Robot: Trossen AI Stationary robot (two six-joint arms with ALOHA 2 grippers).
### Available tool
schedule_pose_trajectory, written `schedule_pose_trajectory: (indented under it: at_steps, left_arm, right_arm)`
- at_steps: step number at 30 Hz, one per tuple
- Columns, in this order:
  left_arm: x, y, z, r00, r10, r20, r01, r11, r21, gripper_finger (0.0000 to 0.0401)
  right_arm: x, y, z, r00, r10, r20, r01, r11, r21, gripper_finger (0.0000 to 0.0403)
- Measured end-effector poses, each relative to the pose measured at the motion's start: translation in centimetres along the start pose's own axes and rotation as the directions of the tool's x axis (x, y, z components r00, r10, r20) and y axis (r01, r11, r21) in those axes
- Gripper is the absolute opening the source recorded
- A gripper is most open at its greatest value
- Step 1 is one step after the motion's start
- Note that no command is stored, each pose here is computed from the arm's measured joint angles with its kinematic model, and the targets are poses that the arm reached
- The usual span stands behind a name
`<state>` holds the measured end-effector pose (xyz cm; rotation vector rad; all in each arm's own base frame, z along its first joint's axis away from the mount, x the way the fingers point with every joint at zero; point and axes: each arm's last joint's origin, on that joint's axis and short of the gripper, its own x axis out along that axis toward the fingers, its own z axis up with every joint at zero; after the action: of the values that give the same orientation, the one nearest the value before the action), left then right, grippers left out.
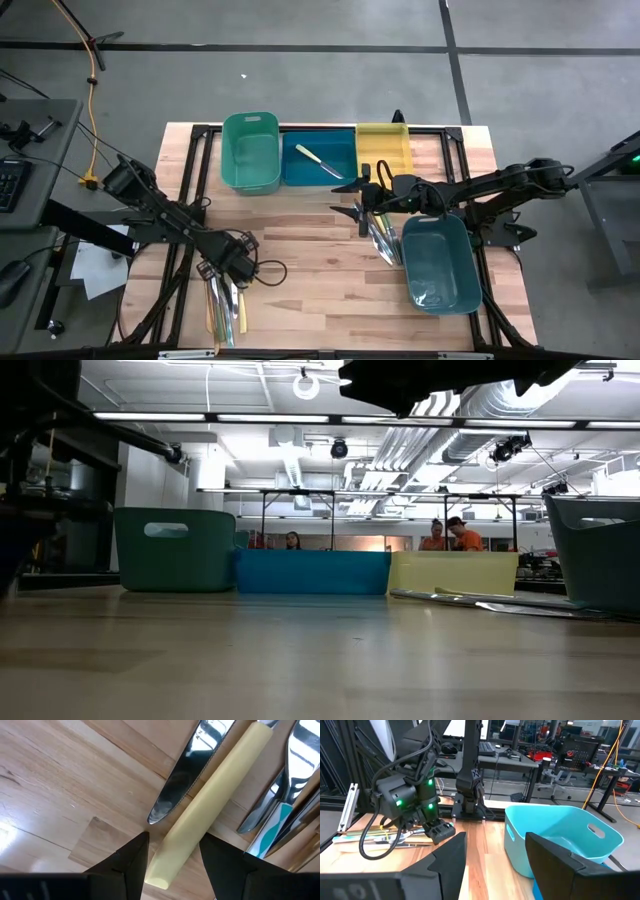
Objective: Sort silverware by color (type)
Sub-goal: Put the yellow knife into the blue bin
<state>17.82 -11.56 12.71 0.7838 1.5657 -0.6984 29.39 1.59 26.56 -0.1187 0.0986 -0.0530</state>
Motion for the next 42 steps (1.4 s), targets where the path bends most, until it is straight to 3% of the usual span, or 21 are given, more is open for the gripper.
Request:
schedule_pose_trajectory:
  at_steps: [9,21,32,42]
  left_arm:
    - [0.1,0.0,0.0,1.000,-0.001,-0.001,0.001,1.000,-0.006,0.0167]
    - [0.1,0.0,0.0,1.000,0.004,-0.001,-0.004,1.000,-0.001,0.0078]
    - [0.0,0.0,-0.1,1.000,0.005,0.004,-0.005,1.000,-0.011,0.0077]
    - [-2.3,0.4,-0.3,0.997,-0.011,0.080,0.026,0.984,-0.179,0.0076]
  right_arm:
    - [0.0,0.0,0.0,1.000,0.001,-0.003,-0.001,1.000,0.000,0.0200]
    - [0.0,0.0,0.0,1.000,0.000,-0.003,0.000,1.000,0.004,0.0200]
    - [0.0,0.0,0.0,1.000,0.000,-0.003,0.000,1.000,0.004,0.0200]
    - [0.0,0.0,-0.2,1.000,0.002,-0.018,-0.002,1.000,0.002,0.0200]
